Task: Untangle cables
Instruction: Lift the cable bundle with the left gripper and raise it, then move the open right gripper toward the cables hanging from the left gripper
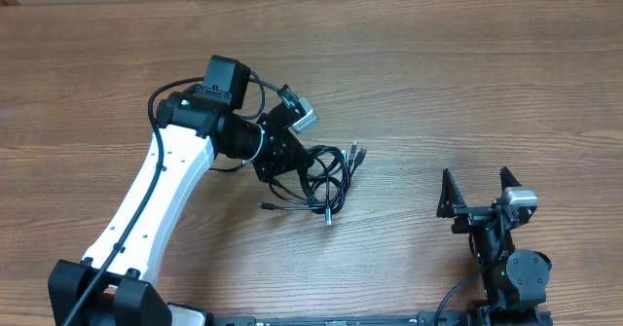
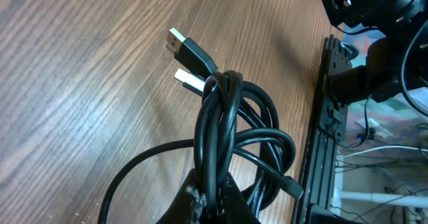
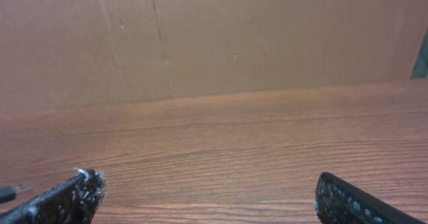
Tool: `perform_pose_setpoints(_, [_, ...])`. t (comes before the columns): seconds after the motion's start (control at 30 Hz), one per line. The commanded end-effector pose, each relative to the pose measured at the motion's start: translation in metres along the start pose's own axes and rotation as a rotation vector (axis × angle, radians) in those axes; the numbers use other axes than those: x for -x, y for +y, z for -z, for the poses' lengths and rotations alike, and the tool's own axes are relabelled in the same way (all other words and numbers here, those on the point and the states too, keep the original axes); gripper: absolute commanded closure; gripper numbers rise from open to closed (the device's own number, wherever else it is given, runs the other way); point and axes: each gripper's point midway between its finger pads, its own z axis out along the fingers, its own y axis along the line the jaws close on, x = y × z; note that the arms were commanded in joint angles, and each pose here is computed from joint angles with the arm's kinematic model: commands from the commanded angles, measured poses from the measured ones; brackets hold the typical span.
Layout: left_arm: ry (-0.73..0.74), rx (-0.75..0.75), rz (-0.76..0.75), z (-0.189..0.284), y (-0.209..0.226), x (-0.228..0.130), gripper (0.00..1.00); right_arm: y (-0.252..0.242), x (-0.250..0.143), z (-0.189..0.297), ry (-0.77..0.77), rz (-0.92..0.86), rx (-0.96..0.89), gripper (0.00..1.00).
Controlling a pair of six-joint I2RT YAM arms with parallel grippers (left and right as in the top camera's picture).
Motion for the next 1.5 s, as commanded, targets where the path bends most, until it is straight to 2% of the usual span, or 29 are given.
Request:
perform_pose_setpoints(0.0, [-0.040,-0.025,-0.046,0.007,-0.013,0.013,0.96,-0.001,-0.002,0.000,-0.003,0.003,-0.003,0.00])
perform_pose_setpoints(0.4, [-0.043,-0.024,0.050,0.007,-0.012,0.015,0.96,-0.001,-0.002,0.000,-0.004,0.003,-0.003,0.00])
perform_pose_setpoints(0.83, [-0.007,-0.028,0.017,-0.003,-0.022,0.014,0.96,0.000,-0.002,0.000,-0.003,-0.003,0.003,0.00])
perform_pose_setpoints(1.23, [0.021,0.003,-0.016,-0.006,-0.019,0.011,0.96,0.029,0.001,0.002,0.013,-0.268,0.171,0.00])
perform_pose_setpoints(1.47, [0.020,0.001,-0.082,-0.006,-0.019,0.011,0.96,0.053,0.008,0.008,0.015,-0.283,0.313,0.00])
